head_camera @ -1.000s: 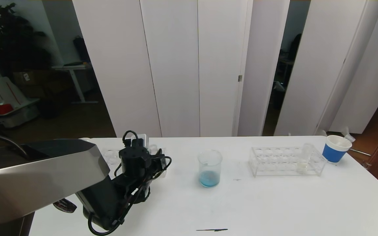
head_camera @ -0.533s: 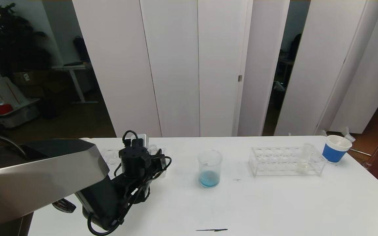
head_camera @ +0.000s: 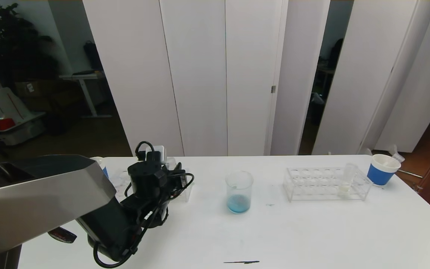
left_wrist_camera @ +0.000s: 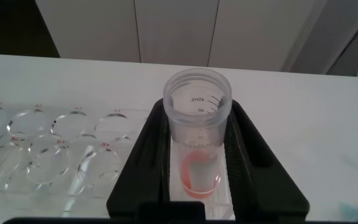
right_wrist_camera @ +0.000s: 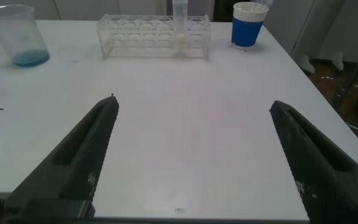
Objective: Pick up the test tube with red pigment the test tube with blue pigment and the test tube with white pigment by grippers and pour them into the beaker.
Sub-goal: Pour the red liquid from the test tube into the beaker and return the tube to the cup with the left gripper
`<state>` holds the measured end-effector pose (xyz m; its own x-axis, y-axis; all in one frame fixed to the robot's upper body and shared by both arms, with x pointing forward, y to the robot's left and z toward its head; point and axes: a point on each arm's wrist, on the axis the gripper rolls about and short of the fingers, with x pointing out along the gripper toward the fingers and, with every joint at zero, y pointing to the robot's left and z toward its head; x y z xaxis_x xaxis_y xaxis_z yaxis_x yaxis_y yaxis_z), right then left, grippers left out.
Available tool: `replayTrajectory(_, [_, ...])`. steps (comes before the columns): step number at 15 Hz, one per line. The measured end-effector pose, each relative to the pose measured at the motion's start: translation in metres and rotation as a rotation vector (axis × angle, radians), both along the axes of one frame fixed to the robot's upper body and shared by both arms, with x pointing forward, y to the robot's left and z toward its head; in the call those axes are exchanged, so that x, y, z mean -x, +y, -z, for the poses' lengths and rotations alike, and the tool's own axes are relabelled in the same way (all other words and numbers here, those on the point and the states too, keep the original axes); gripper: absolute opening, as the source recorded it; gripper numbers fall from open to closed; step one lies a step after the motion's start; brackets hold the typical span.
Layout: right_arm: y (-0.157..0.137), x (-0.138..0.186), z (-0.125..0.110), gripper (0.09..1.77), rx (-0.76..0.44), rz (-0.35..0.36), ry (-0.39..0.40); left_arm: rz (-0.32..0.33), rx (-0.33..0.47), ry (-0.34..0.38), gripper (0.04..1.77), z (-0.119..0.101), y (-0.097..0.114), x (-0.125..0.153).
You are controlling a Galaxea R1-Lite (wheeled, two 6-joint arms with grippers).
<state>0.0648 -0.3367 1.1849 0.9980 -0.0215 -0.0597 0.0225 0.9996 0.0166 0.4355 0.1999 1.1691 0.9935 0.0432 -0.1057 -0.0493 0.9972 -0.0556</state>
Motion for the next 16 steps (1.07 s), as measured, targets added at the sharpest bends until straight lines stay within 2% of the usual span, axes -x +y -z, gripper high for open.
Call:
replayTrajectory(3, [0.0, 0.0, 0.0, 1.74, 0.0, 0.001, 0.0, 0.012, -0.035, -0.035, 0.59, -0.014, 0.001, 0.002])
replayTrajectory(6, [0.0, 0.0, 0.0, 1.74, 0.0, 0.0, 0.0, 0.012, -0.075, -0.094, 0.59, -0.037, 0.003, 0.004])
replayTrajectory(8, [0.0, 0.0, 0.0, 1.74, -0.001, 0.0, 0.0, 0.039, -0.097, -0.138, 0.59, -0.055, 0.002, 0.005])
replayTrajectory(12, [0.0, 0.0, 0.0, 1.74, -0.001, 0.0, 0.0, 0.212, -0.139, -0.212, 0.59, -0.091, -0.002, 0.006])
replayTrajectory(16, [0.0, 0.0, 0.0, 1.74, 0.0, 0.001, 0.0, 0.503, -0.149, -0.328, 0.59, -0.122, -0.012, 0.001])
